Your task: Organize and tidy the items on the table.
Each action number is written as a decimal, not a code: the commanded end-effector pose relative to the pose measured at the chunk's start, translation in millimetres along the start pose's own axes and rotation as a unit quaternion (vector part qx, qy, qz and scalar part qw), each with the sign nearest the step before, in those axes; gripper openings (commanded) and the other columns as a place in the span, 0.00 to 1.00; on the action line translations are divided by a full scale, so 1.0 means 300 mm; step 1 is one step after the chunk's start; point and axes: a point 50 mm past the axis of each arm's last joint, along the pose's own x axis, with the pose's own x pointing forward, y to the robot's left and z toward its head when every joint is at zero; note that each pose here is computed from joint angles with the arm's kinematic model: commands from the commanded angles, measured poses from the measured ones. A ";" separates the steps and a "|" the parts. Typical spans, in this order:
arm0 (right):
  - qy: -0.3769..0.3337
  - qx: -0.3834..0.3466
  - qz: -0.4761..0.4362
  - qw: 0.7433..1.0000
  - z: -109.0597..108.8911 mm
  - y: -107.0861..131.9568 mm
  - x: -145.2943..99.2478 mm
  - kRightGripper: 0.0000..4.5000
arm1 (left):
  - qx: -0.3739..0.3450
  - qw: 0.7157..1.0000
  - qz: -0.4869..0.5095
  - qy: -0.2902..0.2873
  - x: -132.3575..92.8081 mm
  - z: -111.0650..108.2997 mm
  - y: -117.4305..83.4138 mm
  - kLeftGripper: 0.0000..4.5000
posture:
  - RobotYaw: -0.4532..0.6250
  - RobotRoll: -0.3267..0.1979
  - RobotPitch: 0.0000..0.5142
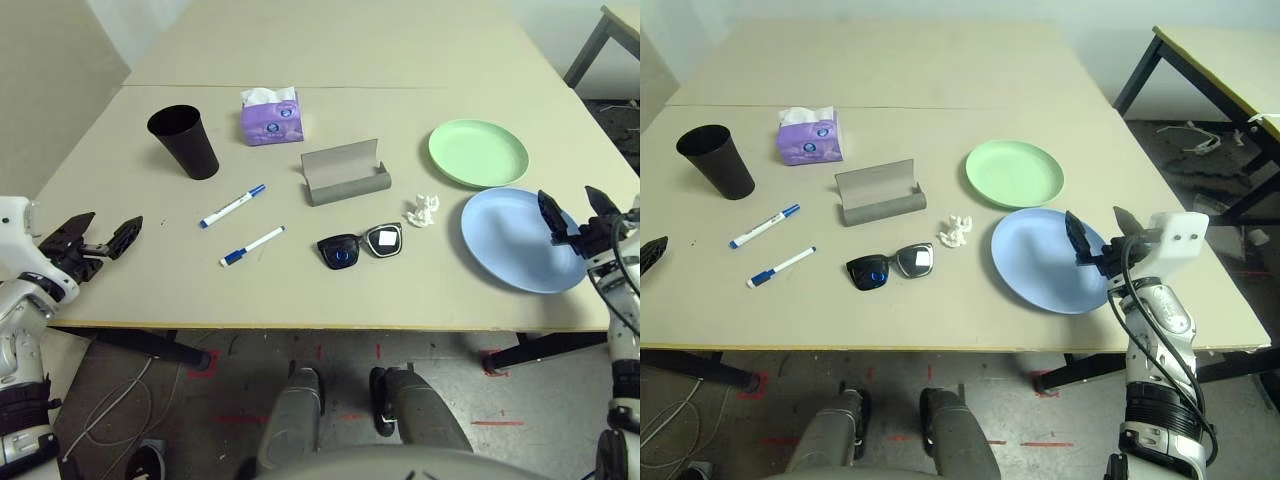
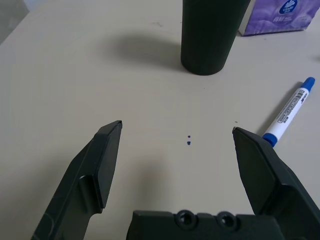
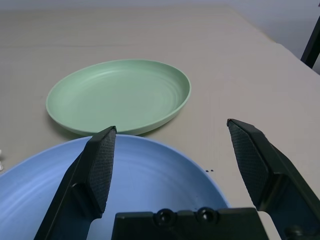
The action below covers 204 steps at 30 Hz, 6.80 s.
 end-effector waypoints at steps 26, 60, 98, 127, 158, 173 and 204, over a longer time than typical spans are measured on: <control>0.012 -0.024 -0.004 1.000 0.016 -0.070 0.037 1.00 | -0.035 0.999 0.007 -0.025 -0.010 -0.047 -0.069 1.00 | 0.39 0.62 0.39; 0.008 -0.027 0.016 0.999 0.030 -0.078 0.030 1.00 | -0.009 0.910 -0.407 -0.082 0.056 0.196 -0.334 1.00 | 0.36 0.62 0.35; 0.242 -0.051 0.123 0.961 -0.016 -0.122 -0.131 1.00 | 0.162 0.818 -0.545 -0.094 0.151 0.147 -0.472 1.00 | 0.25 0.62 0.36; 0.234 0.010 0.140 0.962 0.008 -0.112 -0.082 0.01 | 0.178 0.836 -0.504 -0.121 0.164 0.161 -0.453 1.00 | 0.27 0.62 0.34; 0.096 0.151 -0.073 0.981 0.261 0.111 0.308 0.01 | 0.184 0.836 -0.506 -0.106 0.133 0.137 -0.469 1.00 | 0.29 0.62 0.36; -0.010 0.115 -0.151 0.982 0.288 0.130 0.397 0.01 | 0.188 0.838 -0.501 -0.107 0.124 0.142 -0.472 1.00 | 0.31 0.62 0.36; 0.039 0.023 -0.155 0.987 0.232 0.164 0.457 0.01 | 0.172 0.848 -0.492 -0.098 0.105 0.147 -0.463 1.00 | 0.32 0.62 0.41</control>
